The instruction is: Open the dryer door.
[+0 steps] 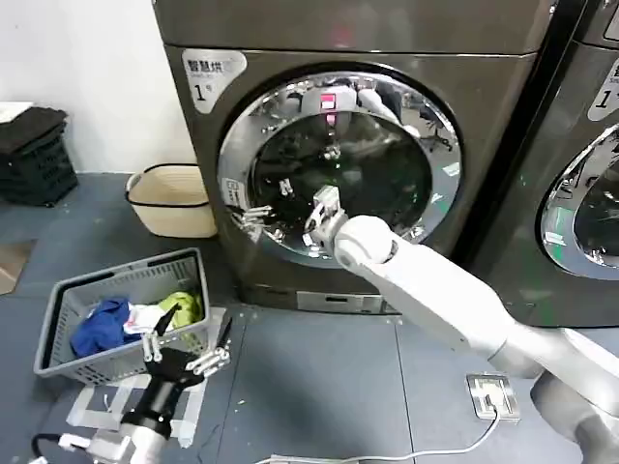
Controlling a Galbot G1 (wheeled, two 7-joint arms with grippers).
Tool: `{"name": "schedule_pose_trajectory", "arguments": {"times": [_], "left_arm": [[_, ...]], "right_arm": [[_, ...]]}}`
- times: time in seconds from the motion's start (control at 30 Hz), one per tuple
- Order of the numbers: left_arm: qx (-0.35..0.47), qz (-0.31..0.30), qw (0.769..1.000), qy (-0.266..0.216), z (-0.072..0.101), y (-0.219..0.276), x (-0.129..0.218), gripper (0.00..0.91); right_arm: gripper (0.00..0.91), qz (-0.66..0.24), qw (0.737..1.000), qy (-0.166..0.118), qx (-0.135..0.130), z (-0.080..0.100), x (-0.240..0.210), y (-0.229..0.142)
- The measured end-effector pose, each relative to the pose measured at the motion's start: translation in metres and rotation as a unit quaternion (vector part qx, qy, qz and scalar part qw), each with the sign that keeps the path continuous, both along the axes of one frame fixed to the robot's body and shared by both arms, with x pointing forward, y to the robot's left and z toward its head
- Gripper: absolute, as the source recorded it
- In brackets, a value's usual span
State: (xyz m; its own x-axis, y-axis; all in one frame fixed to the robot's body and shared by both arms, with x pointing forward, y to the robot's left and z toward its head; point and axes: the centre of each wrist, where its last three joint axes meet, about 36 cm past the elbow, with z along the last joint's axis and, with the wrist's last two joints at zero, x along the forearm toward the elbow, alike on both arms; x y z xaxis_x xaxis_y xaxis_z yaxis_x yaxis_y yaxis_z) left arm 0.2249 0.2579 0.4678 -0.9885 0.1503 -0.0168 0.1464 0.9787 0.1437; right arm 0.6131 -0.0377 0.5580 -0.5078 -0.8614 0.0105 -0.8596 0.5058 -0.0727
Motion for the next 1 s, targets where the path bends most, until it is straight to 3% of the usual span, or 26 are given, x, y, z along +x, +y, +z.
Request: {"name": "schedule_pose_trajectory", "arguments": {"times": [0.4, 1.0], "left_arm": [[0.0, -0.003, 1.0, -0.001, 0.002, 0.001, 0.0, 0.907], [-0.004, -0.004, 1.0, -0.001, 0.005, 0.013, 0.008, 0.907]], "right_arm": [[0.907, 0.023, 1.0, 0.006, -0.001, -0.004, 0.002, 0.016], [0.907, 0.09, 0.996, 0.013, -0.007, -0.01, -0.012, 0.001]]}}
